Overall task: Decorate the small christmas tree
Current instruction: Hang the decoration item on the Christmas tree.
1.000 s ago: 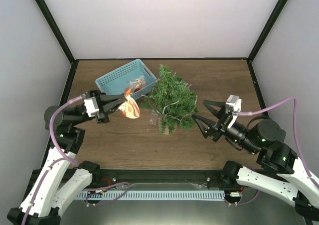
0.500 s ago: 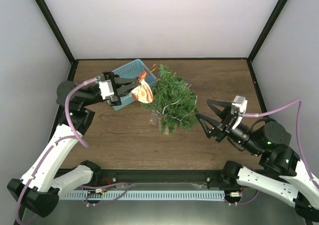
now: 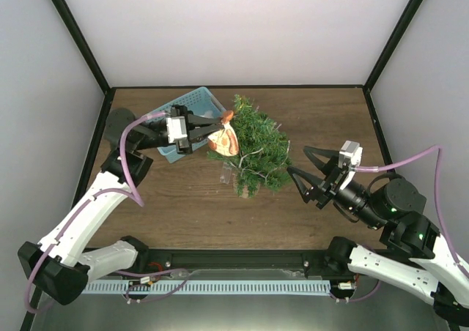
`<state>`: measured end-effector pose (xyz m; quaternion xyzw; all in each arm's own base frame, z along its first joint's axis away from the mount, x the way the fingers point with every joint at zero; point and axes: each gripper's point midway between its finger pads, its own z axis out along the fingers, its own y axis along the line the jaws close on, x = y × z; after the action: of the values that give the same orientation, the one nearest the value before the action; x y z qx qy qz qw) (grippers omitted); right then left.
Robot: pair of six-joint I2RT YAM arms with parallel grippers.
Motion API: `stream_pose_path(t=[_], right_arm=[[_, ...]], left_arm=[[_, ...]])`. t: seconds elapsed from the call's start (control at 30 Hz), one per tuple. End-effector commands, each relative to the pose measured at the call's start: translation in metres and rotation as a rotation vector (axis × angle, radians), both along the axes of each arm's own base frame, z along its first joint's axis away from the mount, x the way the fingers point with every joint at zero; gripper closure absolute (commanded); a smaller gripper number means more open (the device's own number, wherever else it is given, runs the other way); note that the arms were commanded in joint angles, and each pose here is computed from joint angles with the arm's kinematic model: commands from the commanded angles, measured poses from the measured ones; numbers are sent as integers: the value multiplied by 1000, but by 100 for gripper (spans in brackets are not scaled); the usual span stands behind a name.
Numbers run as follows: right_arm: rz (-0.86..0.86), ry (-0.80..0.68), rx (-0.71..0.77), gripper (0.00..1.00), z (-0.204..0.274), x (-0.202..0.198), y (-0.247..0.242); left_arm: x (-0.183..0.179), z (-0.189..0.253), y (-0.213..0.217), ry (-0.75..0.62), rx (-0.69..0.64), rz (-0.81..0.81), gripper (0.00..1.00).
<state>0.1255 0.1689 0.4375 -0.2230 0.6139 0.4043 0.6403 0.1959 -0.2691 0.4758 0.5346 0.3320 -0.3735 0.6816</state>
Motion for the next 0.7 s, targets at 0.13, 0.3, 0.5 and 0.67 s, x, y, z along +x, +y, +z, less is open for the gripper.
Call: stream_pose_path(t=[0.13,0.3,0.5,0.67], right_arm=[[-14,15,12,25,-2,1,-4],[-39,-2,16,25,1,5,-4],[-70,-21,107,29,41,16,2],[-83,23,178,50,78,36,25]], left_arm=[[12,-16,-9,-71,74,51,96],[15,-17,-10,-78,74,65,96],[20,-10,-5,-120,50,132,96],[18,-12,-4,-118,43,124,96]])
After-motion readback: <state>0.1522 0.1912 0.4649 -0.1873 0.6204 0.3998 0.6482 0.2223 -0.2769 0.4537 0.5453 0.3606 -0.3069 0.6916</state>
